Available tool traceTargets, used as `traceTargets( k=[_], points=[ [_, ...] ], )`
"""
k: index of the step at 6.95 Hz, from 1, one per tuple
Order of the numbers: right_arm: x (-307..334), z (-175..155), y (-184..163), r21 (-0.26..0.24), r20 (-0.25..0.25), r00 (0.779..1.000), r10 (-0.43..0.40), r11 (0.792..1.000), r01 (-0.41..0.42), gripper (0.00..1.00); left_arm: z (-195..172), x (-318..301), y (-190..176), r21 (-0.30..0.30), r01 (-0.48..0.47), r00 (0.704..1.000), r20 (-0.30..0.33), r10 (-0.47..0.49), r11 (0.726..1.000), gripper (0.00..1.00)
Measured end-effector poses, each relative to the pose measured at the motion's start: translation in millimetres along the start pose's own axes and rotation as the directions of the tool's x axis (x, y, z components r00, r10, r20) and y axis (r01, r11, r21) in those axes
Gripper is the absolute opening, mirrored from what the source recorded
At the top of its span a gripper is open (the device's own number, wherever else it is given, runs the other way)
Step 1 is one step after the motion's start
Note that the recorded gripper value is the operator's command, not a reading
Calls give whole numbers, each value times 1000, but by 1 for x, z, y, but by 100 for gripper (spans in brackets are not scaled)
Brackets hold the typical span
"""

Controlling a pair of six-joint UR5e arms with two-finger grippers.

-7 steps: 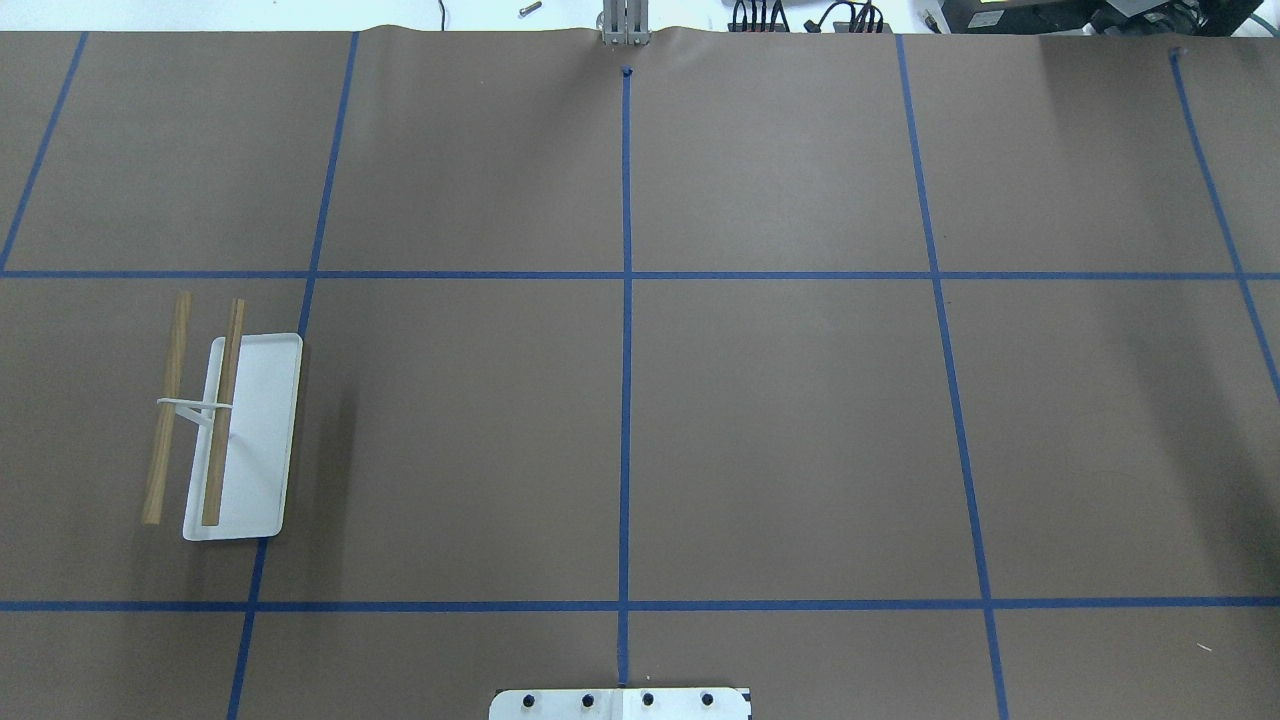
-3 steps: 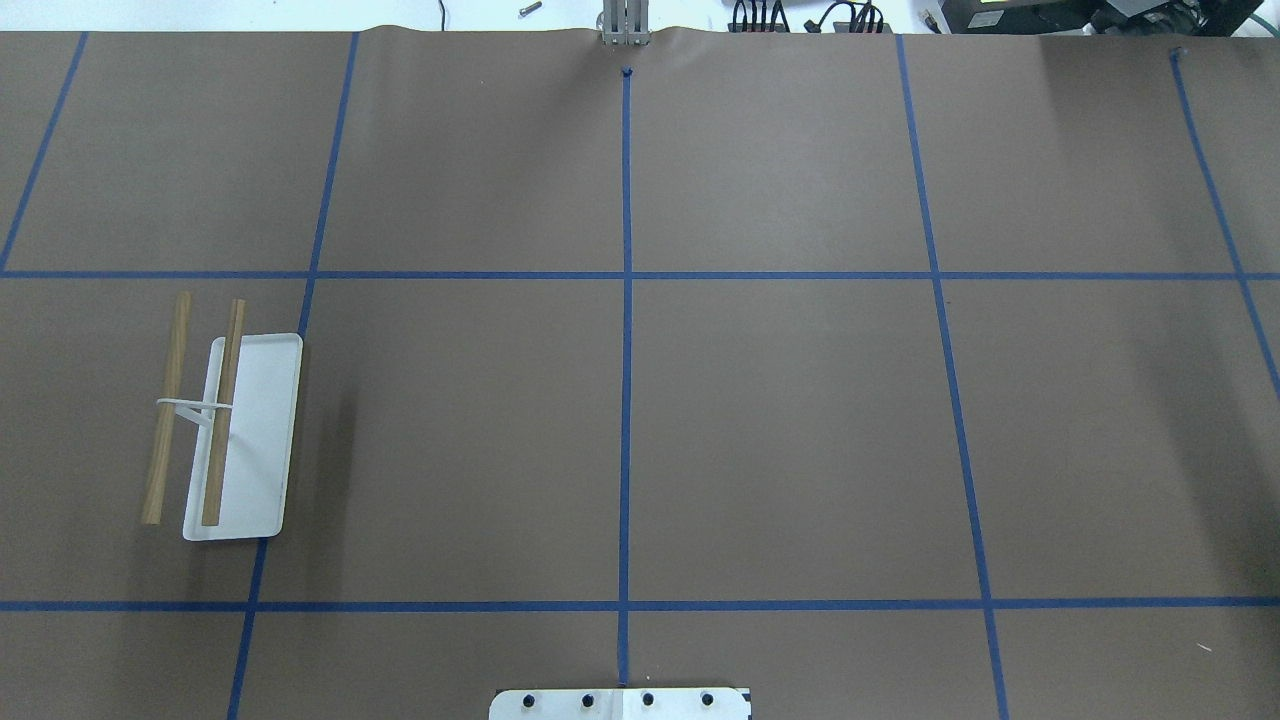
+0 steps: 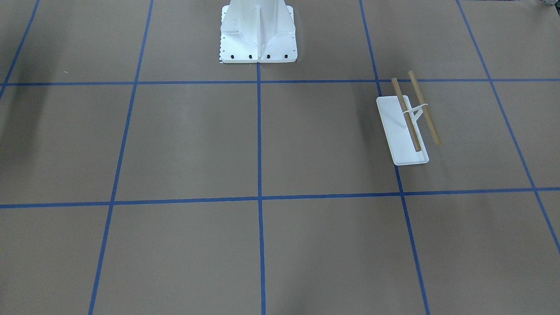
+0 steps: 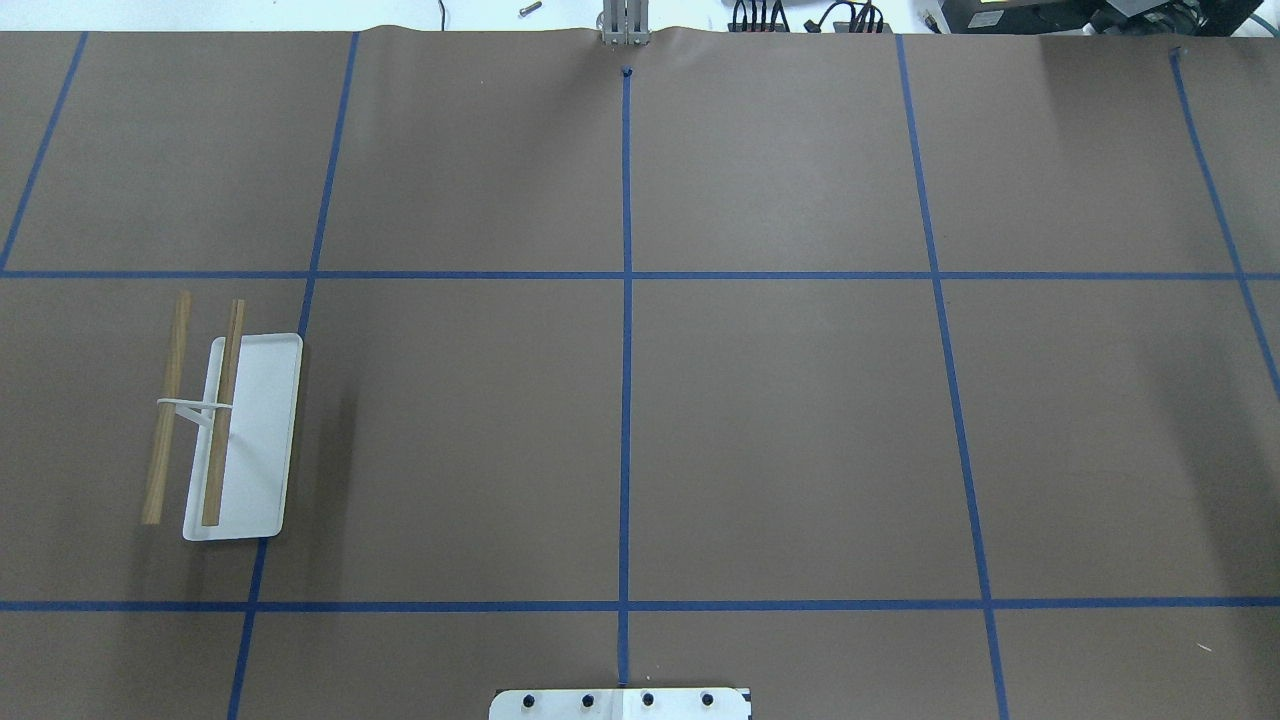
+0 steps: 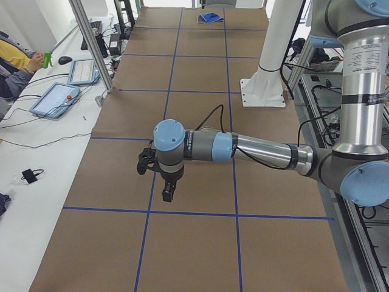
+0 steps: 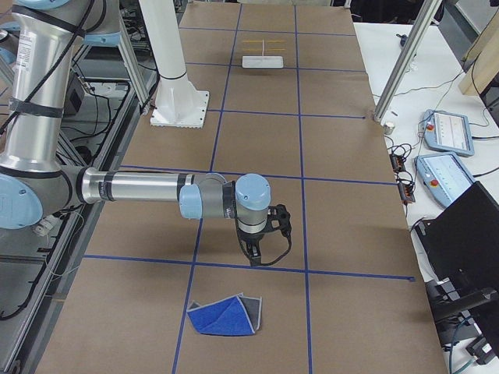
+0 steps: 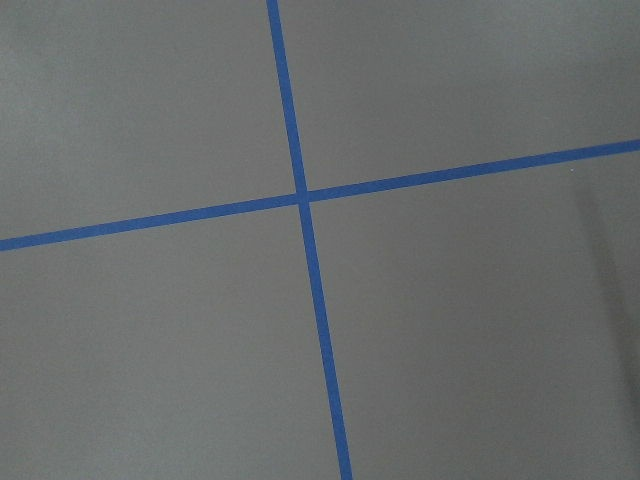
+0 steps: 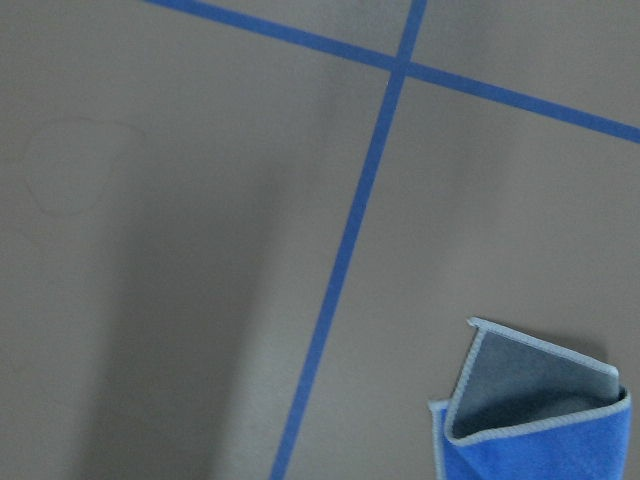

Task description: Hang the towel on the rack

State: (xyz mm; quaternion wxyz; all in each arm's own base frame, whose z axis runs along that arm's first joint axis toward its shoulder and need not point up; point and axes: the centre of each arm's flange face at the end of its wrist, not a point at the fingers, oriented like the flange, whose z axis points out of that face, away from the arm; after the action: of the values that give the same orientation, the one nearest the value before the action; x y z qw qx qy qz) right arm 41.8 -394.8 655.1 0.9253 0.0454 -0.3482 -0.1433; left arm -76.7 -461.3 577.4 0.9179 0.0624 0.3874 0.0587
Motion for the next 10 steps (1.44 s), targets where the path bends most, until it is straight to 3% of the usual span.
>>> traceTargets(
  k=[2, 5, 7, 10],
  points=[
    [41, 45, 23, -64, -56, 986, -160, 986, 157, 99, 1, 1, 0, 1, 2, 1000, -18, -2, 1000, 98],
    [77, 118, 56, -33, -69, 956, -287, 958, 285, 88, 4, 0, 0, -2, 8, 999, -47, -8, 1000, 98],
    [66, 139, 50, -92, -100, 923, -373, 927, 364, 75, 5, -1, 0, -3, 9, 999, -49, -9, 1000, 98],
    [63, 148, 47, -148, -123, 867, -484, 872, 466, 75, 11, -7, 0, -3, 7, 999, -49, -7, 1000, 98]
  ],
)
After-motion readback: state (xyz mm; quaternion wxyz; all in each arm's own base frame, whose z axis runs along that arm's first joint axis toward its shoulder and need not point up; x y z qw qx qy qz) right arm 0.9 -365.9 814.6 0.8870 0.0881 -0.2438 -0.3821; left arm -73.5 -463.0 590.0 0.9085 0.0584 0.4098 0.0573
